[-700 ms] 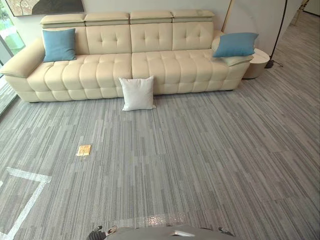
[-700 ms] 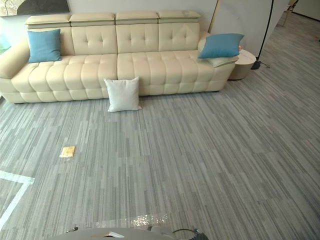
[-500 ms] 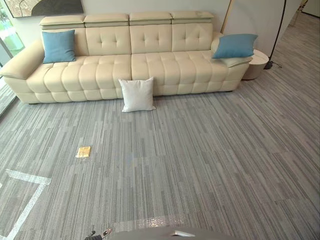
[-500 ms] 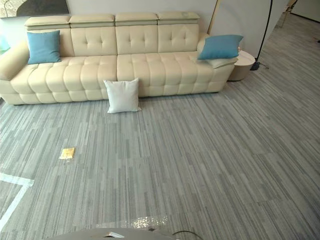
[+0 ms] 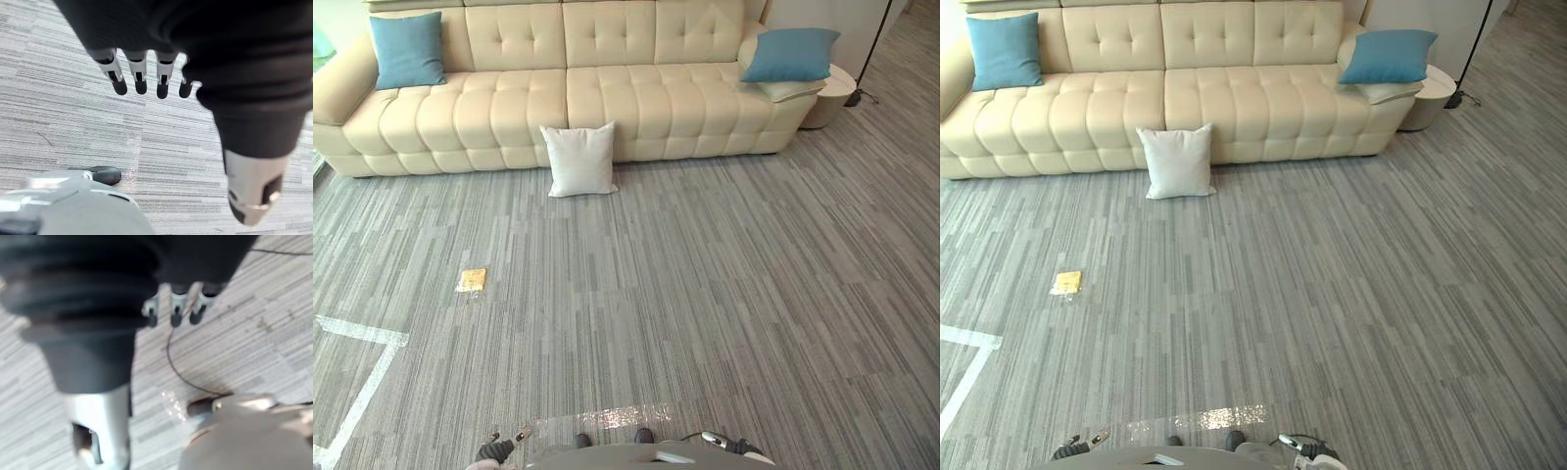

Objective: Pick up cushions and gather them together orderly.

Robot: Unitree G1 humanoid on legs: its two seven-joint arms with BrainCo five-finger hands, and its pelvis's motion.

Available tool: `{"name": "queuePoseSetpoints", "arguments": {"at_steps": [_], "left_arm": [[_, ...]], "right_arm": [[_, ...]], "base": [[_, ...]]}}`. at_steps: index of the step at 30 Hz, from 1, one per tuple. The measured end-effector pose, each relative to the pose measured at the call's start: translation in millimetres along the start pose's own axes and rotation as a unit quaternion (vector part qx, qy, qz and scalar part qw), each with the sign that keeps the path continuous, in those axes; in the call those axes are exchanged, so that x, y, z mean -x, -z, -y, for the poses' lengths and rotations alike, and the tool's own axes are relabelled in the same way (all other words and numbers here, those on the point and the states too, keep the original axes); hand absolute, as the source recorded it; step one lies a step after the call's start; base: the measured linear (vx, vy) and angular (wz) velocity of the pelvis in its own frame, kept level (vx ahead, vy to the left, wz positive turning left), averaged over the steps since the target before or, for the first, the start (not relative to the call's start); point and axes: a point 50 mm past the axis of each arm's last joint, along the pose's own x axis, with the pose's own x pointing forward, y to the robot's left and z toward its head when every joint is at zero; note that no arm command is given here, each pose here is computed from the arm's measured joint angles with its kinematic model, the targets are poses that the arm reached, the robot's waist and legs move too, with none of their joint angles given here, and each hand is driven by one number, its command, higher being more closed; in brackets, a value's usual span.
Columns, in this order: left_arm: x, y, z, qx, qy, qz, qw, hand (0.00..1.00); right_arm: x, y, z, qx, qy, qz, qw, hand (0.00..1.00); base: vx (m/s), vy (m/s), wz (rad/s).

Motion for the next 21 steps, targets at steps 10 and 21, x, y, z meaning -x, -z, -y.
{"name": "queuePoseSetpoints", "arguments": {"at_steps": [10, 21], "left_arm": [[-1, -6, -1, -0.007, 0.001, 0.009, 1.0, 0.0], [-5, -30, 6, -0.032, 0.013, 0.039, 0.999, 0.0]], "right_arm": [[-1, -11, -8, 0.014, -0.012, 0.015, 1.0, 0.0], [1, -13, -4, 0.017, -0.006, 0.031, 0.999, 0.0]], "base": [[-0.01, 0.007, -0.12], [0.18, 0.052, 0.0]]}}
